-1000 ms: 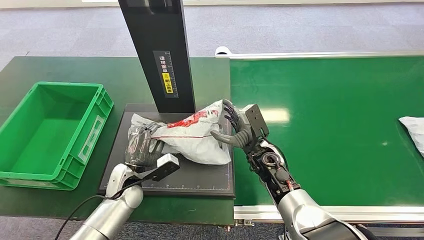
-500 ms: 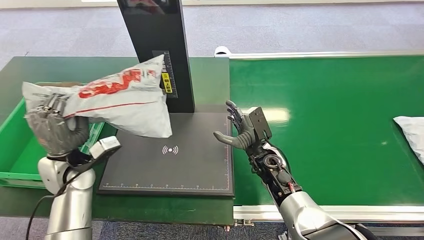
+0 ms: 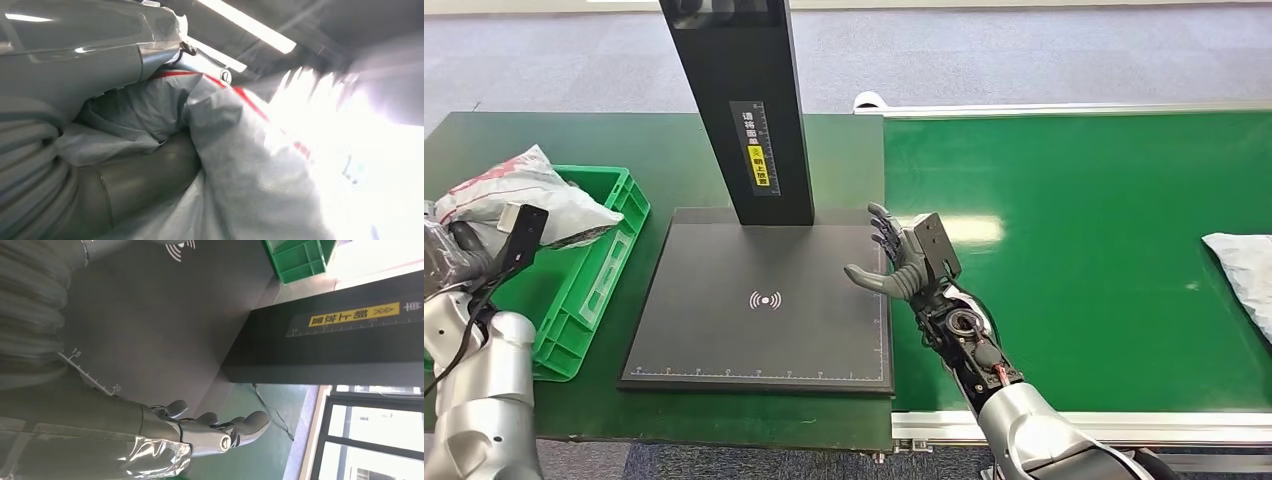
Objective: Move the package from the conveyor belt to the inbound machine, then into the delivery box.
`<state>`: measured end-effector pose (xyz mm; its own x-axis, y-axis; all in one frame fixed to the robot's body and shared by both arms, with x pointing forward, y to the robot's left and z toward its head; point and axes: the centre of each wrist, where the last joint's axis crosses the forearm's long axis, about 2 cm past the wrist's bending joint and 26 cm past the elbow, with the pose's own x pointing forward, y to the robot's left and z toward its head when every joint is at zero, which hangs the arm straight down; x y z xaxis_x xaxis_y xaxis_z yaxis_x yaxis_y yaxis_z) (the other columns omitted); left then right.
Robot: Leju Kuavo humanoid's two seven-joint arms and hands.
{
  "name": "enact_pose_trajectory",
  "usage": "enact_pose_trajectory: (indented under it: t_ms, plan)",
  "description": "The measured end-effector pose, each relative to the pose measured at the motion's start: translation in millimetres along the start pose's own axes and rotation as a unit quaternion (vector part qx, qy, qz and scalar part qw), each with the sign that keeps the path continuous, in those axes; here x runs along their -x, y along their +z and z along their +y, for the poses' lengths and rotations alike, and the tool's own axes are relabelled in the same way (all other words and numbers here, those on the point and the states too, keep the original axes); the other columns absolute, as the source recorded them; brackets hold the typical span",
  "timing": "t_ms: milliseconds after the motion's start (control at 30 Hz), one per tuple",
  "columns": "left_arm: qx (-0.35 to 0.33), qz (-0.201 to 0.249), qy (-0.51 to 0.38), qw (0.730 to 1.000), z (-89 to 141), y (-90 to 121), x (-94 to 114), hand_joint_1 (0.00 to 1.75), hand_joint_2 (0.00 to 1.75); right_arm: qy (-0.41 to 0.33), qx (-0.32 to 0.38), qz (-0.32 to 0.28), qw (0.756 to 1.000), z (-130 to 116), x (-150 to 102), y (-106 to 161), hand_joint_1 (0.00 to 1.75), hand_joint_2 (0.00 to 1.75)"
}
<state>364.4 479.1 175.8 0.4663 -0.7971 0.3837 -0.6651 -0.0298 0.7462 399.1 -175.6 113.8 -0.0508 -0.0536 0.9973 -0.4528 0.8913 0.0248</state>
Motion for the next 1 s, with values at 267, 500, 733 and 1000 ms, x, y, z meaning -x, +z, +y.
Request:
enact_pose_trajectory:
  t_ms: [267, 500, 733, 1000]
  plan:
    - [0.078, 0.035, 0.026, 0.996, -22, 2, 25, 0.00, 1.75, -0.004, -0.005, 0.000, 1.000, 8, -2, -3, 0.00, 1.75]
    - [0.074, 0.007, 0.188, 0.979, -33, 18, 2, 0.00, 1.75, -0.007, -0.004, -0.002, 1.000, 9, -2, -4, 0.00, 1.75]
    - [-0.020, -0.030, 0.336, 0.941, -26, 41, -27, 0.00, 1.75, -0.011, -0.003, -0.015, 1.000, 10, -4, -5, 0.00, 1.75]
    - [-0.063, -0.077, 0.446, 0.889, -2, 73, -67, 0.00, 1.75, -0.013, -0.003, -0.041, 0.999, 7, -10, -6, 0.00, 1.75]
